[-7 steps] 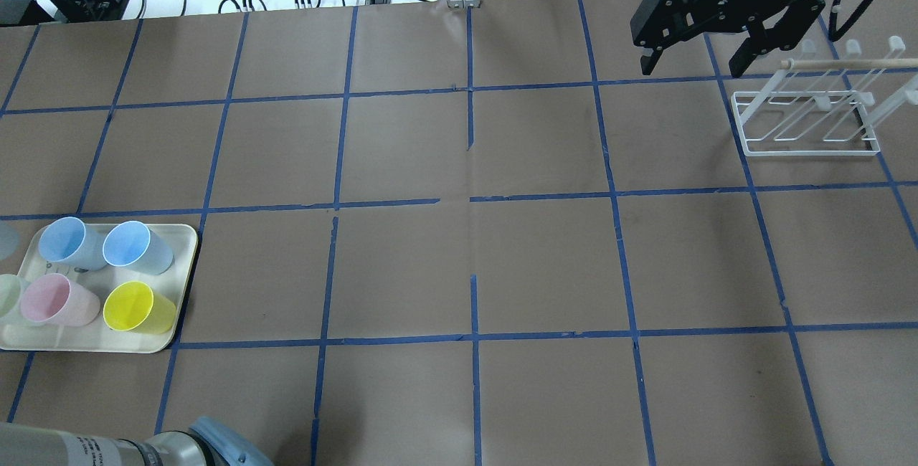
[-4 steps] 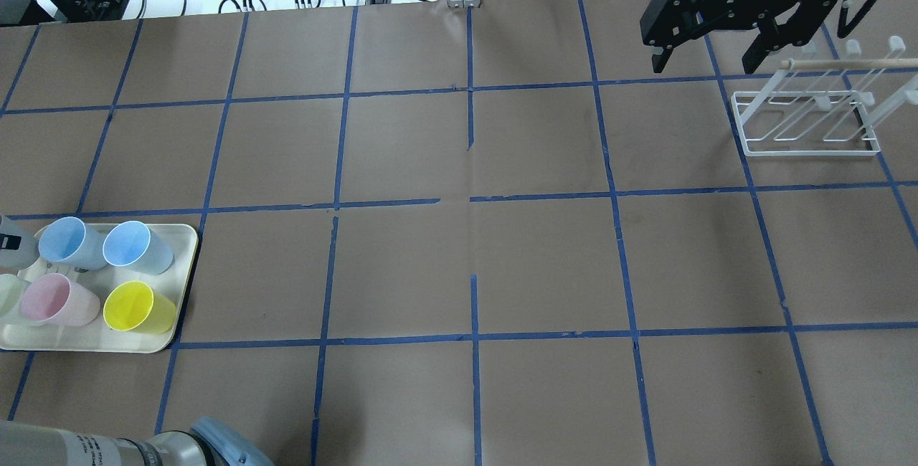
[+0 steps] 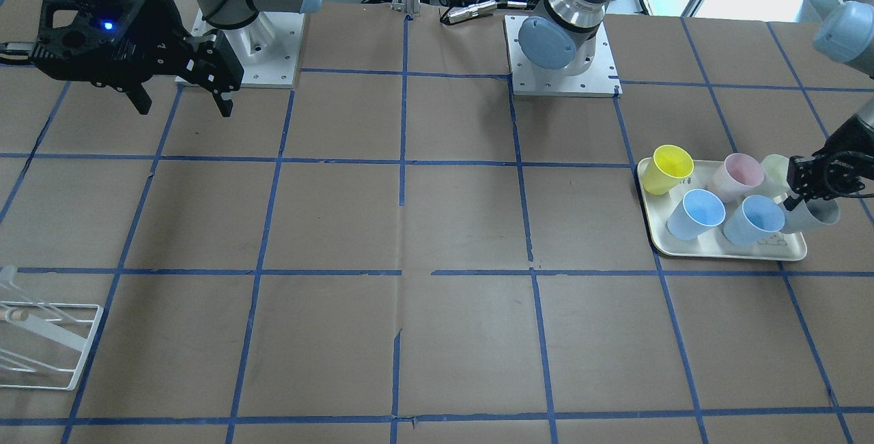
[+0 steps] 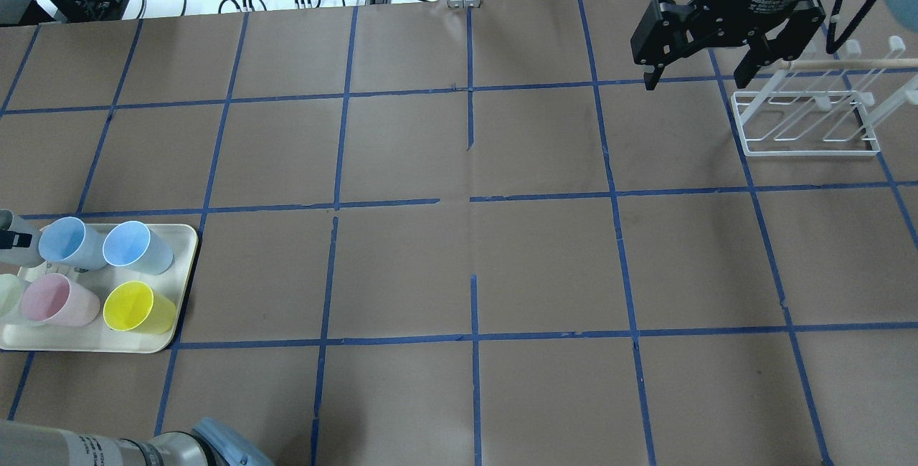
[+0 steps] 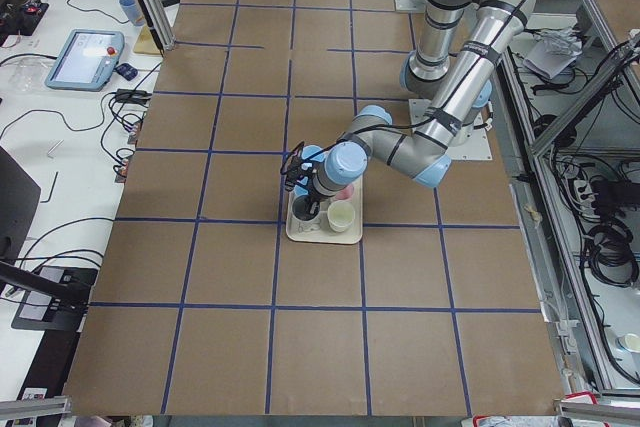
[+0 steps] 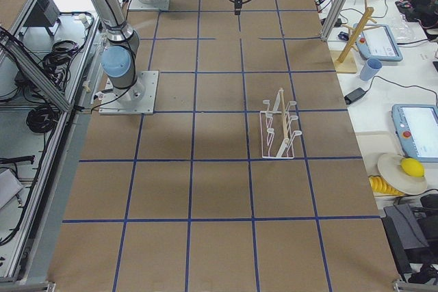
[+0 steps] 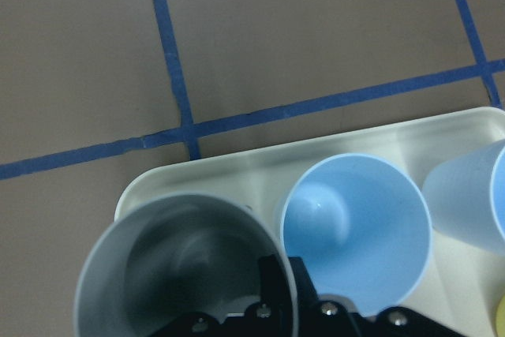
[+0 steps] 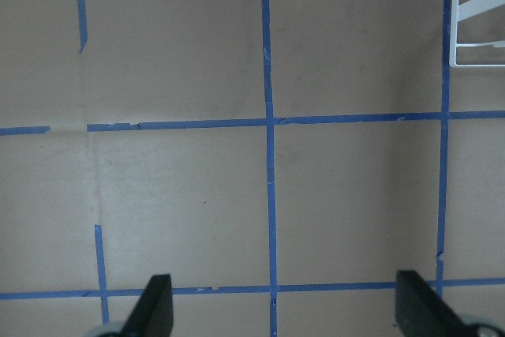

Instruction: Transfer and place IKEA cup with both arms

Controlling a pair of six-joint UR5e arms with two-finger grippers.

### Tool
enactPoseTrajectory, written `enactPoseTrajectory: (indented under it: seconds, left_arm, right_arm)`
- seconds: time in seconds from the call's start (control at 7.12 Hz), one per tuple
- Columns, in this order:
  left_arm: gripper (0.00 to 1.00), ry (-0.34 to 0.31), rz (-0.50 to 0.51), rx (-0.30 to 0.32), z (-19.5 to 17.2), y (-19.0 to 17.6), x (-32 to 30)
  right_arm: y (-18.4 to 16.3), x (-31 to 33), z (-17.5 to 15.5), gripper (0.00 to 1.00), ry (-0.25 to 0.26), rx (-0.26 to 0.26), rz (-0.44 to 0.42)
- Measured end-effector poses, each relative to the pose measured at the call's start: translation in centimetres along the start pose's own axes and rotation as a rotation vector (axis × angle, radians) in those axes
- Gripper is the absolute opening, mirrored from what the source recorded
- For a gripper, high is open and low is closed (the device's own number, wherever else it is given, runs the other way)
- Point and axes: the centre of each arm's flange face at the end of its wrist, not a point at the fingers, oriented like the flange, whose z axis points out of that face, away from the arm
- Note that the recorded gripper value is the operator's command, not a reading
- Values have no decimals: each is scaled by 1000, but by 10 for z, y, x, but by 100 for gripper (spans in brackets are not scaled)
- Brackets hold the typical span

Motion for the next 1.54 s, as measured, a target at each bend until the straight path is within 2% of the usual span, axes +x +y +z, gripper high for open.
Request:
enactPoseTrajectory:
  seconds: [0.14,0.56,0.7,0.98,1.26,1.4,1.54]
  left_arm:
    - [86,2,-1,0,1,0,0]
    - [88,3,-38,-1,2,-1,0]
    - [92,-2,-41,-2,0,-2,-1]
    - [92,-39,-29,-7,-17,-13,2]
    - [92,-118,-3,-85,-37,-56,34]
    - [100,-151,-11,-116,-47,-86,65]
    - [100,-165,-50,-120,-54,-117,106]
  right_arm:
    - [-1,0,0,100,1,11,-1]
    - [-2,0,0,100,-1,19,-2]
    - [-2,0,0,100,-1,19,-2]
    - [-2,0,0,100,-2,19,-2]
    - [-2,-1,0,100,-3,19,-2]
    - [-2,-1,0,100,-3,19,-2]
    - [-2,-1,0,100,-3,19,-2]
